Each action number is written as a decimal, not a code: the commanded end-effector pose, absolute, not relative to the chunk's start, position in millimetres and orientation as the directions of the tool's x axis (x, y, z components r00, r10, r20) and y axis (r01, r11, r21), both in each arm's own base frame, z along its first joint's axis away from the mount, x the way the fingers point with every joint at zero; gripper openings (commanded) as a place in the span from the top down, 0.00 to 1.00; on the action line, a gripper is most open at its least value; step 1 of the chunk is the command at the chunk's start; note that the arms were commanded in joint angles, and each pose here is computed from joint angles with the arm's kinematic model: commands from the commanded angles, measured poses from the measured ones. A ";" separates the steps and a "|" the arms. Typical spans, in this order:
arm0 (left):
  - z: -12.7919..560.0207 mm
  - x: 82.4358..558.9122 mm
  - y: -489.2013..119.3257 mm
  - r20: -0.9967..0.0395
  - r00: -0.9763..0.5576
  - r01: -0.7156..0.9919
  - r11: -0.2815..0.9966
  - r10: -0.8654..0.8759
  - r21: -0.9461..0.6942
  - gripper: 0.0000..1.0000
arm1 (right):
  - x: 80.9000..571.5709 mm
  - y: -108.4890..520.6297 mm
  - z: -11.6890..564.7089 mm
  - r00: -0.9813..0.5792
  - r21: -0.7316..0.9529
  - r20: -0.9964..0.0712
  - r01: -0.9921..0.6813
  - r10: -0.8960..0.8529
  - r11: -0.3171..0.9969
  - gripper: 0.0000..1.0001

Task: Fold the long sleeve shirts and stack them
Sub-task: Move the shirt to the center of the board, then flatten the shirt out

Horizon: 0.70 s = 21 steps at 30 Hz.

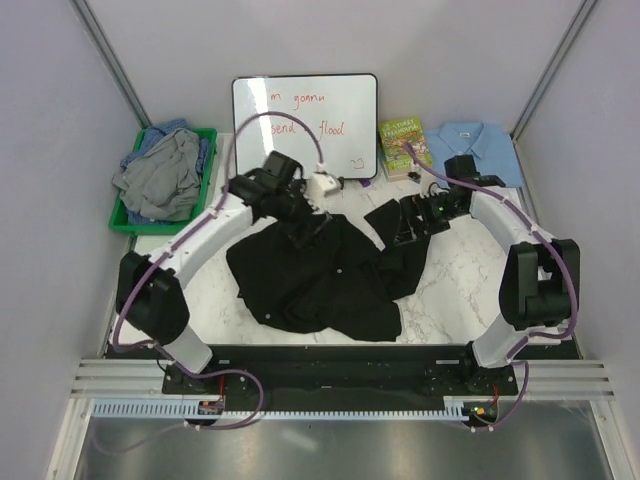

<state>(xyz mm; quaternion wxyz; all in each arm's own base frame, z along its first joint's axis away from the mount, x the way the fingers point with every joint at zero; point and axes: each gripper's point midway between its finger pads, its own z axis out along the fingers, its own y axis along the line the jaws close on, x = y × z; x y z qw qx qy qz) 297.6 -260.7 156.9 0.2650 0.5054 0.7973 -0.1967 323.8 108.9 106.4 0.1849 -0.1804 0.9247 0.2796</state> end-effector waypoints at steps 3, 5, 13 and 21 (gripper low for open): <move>194.2 311.8 -167.1 -0.676 -0.588 0.718 0.671 0.444 -0.184 0.07 | 362.3 194.1 142.6 -0.641 0.336 -0.666 -0.713 -0.380 0.615 0.02; 176.6 305.0 -142.6 -0.636 -0.653 0.664 0.715 0.410 -0.221 0.07 | 367.9 225.5 151.5 -0.595 0.335 -0.693 -0.766 -0.407 0.548 0.02; 112.7 281.7 -50.3 -0.476 -0.869 0.319 0.891 0.137 -0.324 0.08 | 350.3 331.5 198.0 -0.358 0.217 -0.798 -0.921 -0.485 0.324 0.02; 62.2 273.8 -24.3 -0.371 -0.913 0.285 0.918 0.172 -0.276 0.16 | 324.3 343.6 192.6 -0.371 0.259 -0.768 -0.925 -0.522 0.277 0.04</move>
